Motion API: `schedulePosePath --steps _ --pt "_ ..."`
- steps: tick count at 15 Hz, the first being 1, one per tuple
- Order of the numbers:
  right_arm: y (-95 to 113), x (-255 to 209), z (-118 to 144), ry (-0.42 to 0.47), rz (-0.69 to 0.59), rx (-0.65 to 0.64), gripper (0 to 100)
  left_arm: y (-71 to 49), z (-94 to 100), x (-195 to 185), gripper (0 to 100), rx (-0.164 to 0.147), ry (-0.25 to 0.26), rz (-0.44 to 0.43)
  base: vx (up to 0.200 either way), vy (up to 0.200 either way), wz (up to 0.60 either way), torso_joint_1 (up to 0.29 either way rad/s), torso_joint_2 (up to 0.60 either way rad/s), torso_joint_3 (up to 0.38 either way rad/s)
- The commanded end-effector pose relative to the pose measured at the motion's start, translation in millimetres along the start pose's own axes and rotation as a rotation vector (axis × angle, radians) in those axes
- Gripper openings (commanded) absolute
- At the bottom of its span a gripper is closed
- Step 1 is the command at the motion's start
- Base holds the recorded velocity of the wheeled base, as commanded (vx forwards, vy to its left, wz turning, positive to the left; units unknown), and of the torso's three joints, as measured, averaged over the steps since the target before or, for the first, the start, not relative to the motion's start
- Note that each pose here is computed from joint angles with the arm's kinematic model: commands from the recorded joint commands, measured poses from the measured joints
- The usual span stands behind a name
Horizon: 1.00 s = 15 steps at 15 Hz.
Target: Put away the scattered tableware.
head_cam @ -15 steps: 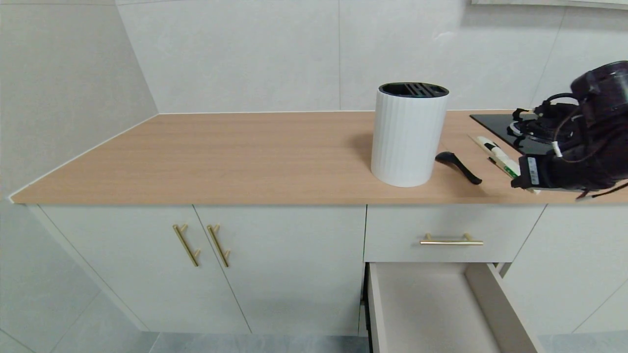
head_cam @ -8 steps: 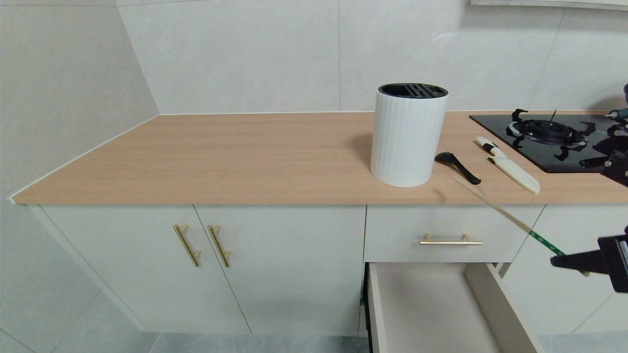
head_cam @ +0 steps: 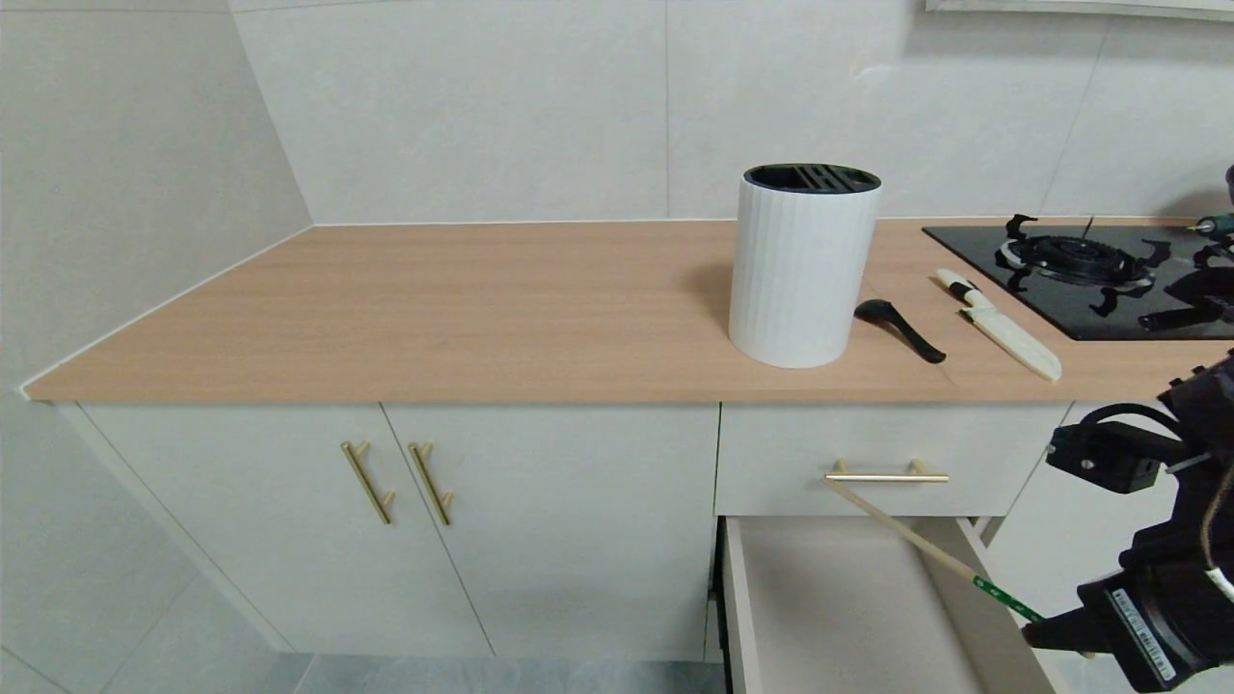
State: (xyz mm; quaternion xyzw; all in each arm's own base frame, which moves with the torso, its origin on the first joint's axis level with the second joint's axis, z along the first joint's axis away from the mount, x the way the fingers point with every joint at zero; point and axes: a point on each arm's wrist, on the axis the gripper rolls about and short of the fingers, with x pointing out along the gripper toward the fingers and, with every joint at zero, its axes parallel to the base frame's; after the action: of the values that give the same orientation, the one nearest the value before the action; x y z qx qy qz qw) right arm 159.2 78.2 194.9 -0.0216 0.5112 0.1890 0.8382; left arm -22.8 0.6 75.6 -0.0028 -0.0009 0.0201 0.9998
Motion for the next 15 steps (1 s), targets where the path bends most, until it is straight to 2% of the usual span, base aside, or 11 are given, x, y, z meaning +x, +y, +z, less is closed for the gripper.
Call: schedulePosePath --steps 1,7,15 --pt "-0.8 21.3 7.1 0.069 -0.011 0.020 0 0.0 0.0 0.0 100 -0.001 0.000 0.001 0.000 0.000 0.00 0.000 0.00 0.000" --pt "-1.8 26.4 7.2 0.065 -0.035 0.042 0 0.0 0.0 0.0 100 -0.001 0.000 0.001 0.000 0.000 0.00 -0.029 0.08 0.047" --pt "-2.6 28.8 6.2 0.065 -0.053 0.040 0 0.0 0.0 0.0 100 -0.001 0.000 0.001 0.000 0.000 0.00 -0.162 0.44 0.285"
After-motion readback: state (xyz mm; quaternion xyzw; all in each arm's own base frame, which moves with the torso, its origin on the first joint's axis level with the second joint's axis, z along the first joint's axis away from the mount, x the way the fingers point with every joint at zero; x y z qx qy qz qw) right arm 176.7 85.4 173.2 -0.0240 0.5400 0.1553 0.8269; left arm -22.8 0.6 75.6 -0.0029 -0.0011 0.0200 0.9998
